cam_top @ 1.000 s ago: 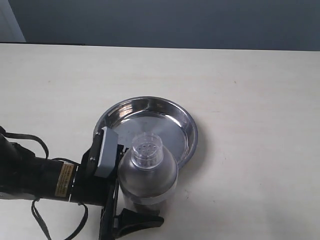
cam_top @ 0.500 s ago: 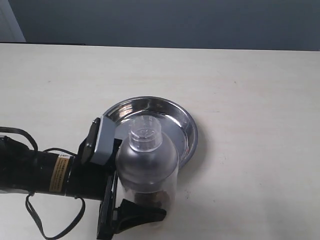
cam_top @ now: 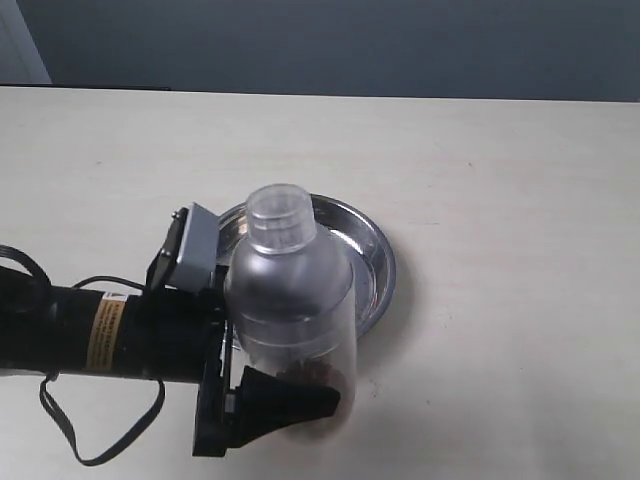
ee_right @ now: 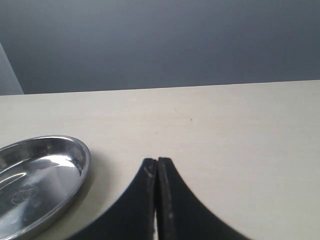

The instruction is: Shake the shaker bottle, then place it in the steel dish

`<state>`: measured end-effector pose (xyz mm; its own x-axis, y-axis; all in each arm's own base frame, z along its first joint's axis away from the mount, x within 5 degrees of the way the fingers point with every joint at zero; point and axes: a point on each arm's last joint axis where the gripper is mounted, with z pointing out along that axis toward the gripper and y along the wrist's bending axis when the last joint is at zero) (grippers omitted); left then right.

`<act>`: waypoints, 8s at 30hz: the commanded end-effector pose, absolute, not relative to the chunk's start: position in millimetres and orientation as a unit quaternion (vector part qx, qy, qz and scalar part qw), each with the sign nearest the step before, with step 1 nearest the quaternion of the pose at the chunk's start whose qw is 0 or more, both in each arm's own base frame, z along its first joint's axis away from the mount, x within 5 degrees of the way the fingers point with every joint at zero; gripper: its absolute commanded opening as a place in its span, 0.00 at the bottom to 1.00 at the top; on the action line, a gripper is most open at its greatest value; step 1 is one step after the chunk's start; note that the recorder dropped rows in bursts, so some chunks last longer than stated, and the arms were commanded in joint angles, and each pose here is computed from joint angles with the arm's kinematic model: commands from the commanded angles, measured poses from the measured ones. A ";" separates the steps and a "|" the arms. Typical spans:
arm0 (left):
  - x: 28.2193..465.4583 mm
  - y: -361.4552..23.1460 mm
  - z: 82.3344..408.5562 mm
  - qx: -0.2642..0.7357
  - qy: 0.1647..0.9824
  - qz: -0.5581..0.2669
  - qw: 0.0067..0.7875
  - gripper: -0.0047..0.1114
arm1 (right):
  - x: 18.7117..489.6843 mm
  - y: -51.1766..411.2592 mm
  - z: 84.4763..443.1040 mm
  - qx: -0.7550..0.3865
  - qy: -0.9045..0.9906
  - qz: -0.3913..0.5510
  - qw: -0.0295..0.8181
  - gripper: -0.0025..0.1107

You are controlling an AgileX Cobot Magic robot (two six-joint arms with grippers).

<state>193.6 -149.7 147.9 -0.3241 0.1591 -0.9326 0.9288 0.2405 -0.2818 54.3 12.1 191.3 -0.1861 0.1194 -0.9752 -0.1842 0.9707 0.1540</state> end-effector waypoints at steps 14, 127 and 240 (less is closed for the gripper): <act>185.1 -146.2 262.2 0.318 0.594 -0.549 0.495 0.04 | 54.3 11.8 192.5 -0.018 0.755 0.120 0.644 0.01; 157.6 -115.7 227.9 0.254 0.826 -0.269 0.426 0.04 | 54.3 11.8 192.4 -0.018 0.755 0.120 0.644 0.01; 141.9 -131.7 342.8 0.366 0.606 -0.342 0.618 0.04 | 54.3 11.8 192.3 -0.018 0.755 0.120 0.644 0.01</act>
<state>152.1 -134.5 275.2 -0.1629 0.1515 -0.9749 0.8515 0.5207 -0.0613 54.3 12.1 191.4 -0.1847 0.1198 -0.9755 -0.1843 0.9707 0.1541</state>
